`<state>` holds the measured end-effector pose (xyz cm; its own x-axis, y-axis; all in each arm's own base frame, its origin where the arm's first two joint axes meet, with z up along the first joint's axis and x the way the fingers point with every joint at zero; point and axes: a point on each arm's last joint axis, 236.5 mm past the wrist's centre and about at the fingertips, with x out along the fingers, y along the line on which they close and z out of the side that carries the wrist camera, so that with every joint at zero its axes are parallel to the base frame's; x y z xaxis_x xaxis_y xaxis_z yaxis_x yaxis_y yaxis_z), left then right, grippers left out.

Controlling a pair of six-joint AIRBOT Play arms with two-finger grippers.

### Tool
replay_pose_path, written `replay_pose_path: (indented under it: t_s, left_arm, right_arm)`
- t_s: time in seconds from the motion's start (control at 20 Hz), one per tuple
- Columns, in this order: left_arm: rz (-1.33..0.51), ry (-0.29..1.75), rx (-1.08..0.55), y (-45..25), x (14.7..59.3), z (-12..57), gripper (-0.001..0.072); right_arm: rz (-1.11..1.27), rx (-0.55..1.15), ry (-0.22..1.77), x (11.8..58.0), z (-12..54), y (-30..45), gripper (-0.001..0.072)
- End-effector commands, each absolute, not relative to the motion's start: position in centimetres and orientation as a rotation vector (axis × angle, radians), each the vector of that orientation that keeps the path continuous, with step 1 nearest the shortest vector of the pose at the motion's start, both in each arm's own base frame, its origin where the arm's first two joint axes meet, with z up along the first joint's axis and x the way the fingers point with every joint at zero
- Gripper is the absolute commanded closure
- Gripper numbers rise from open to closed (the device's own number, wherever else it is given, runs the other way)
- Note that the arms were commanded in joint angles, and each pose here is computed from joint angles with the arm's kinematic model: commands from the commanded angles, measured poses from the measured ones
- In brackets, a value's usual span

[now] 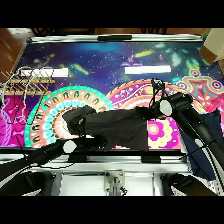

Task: Fold the shirts.

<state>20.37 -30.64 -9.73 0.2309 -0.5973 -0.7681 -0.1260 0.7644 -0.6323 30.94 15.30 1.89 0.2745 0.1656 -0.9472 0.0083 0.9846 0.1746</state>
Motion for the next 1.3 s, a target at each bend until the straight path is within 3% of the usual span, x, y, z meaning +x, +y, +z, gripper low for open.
replay_pose_path:
  t_s: [0.0, 0.05, 0.35, 0.4, 0.45, 0.6, 0.7, 1.0, 1.25]
  left_arm:
    - [-0.348, 1.325, -0.661, -31.2, 20.6, -10.4, 0.0557]
    - [-0.35, 1.324, -0.661, -31.2, 20.7, -10.4, 0.0667]
    - [-0.524, 1.226, -0.525, -31.3, 21.0, -7.1, 0.0669]
    - [-0.539, 1.221, -0.506, -30.8, 21.1, -6.6, 0.0669]
    - [-0.551, 1.214, -0.479, -30.1, 21.2, -6.0, 0.0668]
    - [-0.557, 1.189, -0.439, -27.7, 22.0, -4.1, 0.0668]
    - [-0.552, 1.15, -0.457, -26.5, 22.8, -2.4, 0.0668]
    - [-0.536, 1.014, -0.536, -24.4, 24.9, 2.0, 0.0668]
    - [-0.529, 1.01, -0.561, -24.3, 25.0, 2.4, 0.0668]
  right_arm:
    - [0.117, 0.14, 1.316, 30.3, 1.8, 15.3, 0.0635]
    - [0.117, 0.14, 1.317, 30.3, 1.8, 15.3, 0.0635]
    - [0.114, 0.136, 1.323, 30.2, 1.7, 15.2, 0.06]
    - [0.111, 0.129, 1.328, 30.0, 1.7, 15.0, 0.0314]
    - [0.116, 0.097, 1.338, 29.8, 1.5, 14.7, 0.0071]
    - [0.065, -0.098, 1.458, 27.3, 0.8, 10.5, 0.0063]
    - [0.042, -0.109, 1.541, 26.2, 0.7, 7.7, 0.0063]
    - [0.127, 0.326, 1.656, 23.8, -4.6, 8.2, 0.0066]
    - [0.264, 0.475, 1.747, 22.0, -8.1, 12.0, 0.0066]
